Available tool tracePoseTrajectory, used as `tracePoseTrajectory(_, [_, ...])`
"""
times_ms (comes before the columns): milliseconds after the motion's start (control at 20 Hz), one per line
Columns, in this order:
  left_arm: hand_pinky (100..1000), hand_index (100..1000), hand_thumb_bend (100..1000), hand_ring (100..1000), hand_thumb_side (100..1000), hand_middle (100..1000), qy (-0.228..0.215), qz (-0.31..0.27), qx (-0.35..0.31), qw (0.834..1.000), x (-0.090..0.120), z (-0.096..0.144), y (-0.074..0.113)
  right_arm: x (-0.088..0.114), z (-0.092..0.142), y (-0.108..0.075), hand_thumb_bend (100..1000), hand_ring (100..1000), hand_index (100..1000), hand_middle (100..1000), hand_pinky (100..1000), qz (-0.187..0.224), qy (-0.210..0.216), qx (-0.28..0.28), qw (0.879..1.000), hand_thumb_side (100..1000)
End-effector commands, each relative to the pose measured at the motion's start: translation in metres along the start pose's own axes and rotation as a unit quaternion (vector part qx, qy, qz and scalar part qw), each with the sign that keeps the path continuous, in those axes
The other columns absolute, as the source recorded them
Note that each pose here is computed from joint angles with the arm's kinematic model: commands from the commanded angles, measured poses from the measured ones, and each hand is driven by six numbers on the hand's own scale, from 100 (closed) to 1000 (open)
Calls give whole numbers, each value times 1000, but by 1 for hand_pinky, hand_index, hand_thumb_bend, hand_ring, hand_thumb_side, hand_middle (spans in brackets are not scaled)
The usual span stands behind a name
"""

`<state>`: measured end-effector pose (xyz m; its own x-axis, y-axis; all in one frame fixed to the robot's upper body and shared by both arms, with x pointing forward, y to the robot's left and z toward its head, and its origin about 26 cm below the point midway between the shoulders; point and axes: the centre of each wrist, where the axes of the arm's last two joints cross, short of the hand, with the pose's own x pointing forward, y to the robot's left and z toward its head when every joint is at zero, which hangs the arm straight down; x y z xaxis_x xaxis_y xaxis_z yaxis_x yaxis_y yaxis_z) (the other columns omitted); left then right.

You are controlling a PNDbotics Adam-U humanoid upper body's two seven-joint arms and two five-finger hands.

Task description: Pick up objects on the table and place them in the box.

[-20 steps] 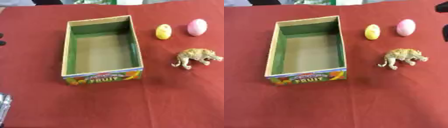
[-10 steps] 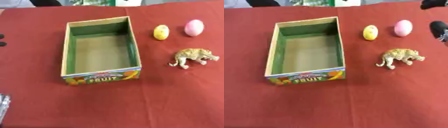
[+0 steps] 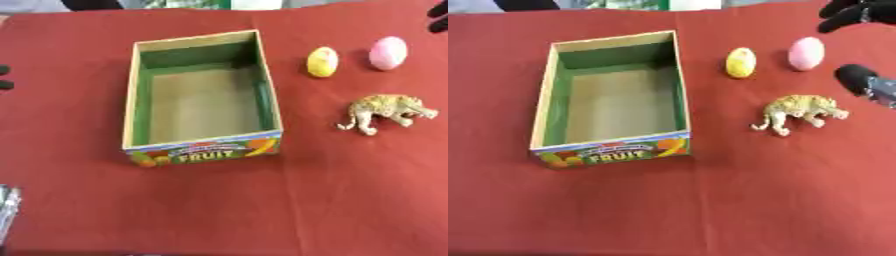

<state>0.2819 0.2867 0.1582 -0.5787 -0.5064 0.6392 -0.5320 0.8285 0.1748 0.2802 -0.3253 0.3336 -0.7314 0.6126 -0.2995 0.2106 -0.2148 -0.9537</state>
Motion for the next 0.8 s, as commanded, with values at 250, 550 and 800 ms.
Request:
tracePoseTrajectory(250, [525,748,100,601,889,672,-15,-3,-5,1000,5,-6,4,3,0,-16,293,912,897,860,868,35,-15,54,998,907])
tracePoseTrajectory(550, [525,746,100,601,889,672,-16,1,-2,1000,5,-6,2,5,-5,-15,318,922,926,847,881,34,-8,68,997,887])
tracePoseTrajectory(800, [524,744,100,601,889,672,-16,4,-5,1000,6,-6,1,7,-9,-13,336,926,944,848,883,29,14,78,996,875])
